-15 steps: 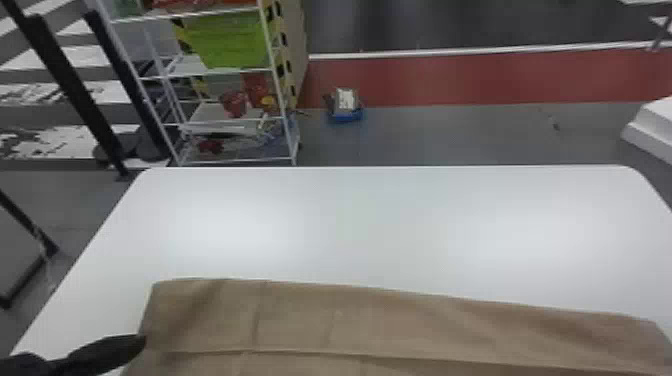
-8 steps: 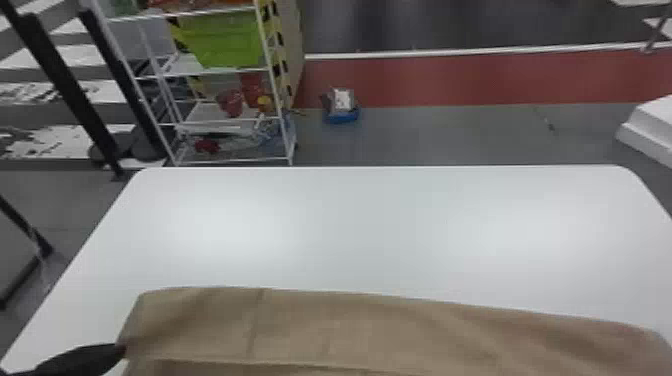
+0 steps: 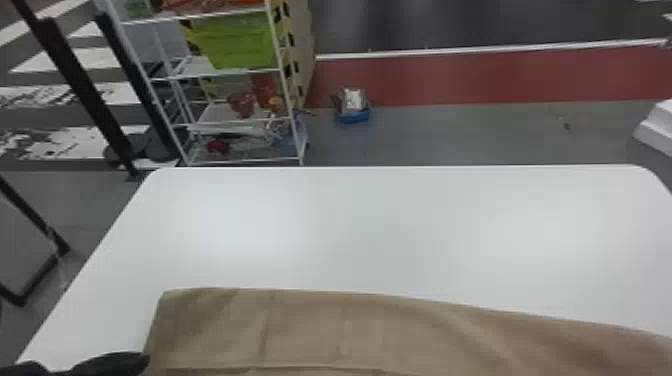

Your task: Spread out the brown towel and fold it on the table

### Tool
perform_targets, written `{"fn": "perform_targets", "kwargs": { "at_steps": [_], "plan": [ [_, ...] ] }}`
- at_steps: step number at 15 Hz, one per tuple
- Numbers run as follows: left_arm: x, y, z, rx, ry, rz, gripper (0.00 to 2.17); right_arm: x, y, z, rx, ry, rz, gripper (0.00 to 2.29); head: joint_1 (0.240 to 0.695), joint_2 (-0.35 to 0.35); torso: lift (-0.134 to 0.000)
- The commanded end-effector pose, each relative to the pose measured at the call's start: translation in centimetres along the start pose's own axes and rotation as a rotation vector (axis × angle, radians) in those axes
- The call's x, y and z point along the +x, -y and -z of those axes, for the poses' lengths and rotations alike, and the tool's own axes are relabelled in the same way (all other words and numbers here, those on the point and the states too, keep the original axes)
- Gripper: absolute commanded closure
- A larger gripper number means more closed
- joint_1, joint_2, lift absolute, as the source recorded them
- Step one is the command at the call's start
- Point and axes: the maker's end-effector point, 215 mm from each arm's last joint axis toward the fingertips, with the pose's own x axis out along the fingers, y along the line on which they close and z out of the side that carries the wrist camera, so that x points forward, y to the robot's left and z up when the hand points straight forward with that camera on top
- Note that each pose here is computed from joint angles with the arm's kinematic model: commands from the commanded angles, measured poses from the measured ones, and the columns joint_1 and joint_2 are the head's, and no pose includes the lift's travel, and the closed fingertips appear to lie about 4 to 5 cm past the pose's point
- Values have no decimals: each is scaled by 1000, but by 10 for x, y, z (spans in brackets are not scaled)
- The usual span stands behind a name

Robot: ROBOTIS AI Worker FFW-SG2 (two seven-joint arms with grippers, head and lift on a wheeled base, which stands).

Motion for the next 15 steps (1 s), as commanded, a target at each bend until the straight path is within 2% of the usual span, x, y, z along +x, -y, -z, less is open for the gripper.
{"fn": "perform_targets", "kwargs": {
  "at_steps": [1,3,7,10,12,15],
  "plan": [
    [-17,0,-13,21,31,-12,1305,-25,17,-8,-7,27,54,1200,695,147,-124],
    [-32,2,-20,38,49,-17,1305,-43,22,-11,-2,40,84,1200,695,147,-124],
    [-48,4,-10,39,35,-7,1305,-52,4,-3,26,44,56,1200,695,145,-124],
    [-23,11,5,88,-5,45,1305,-36,-9,7,34,21,15,1200,695,146,-124],
    [-4,16,17,116,-40,79,1301,-23,-17,8,26,11,-11,1197,695,122,-124],
    [1,15,22,128,-57,84,1301,-15,-23,9,28,6,-31,1197,695,100,-124]
  ]
}}
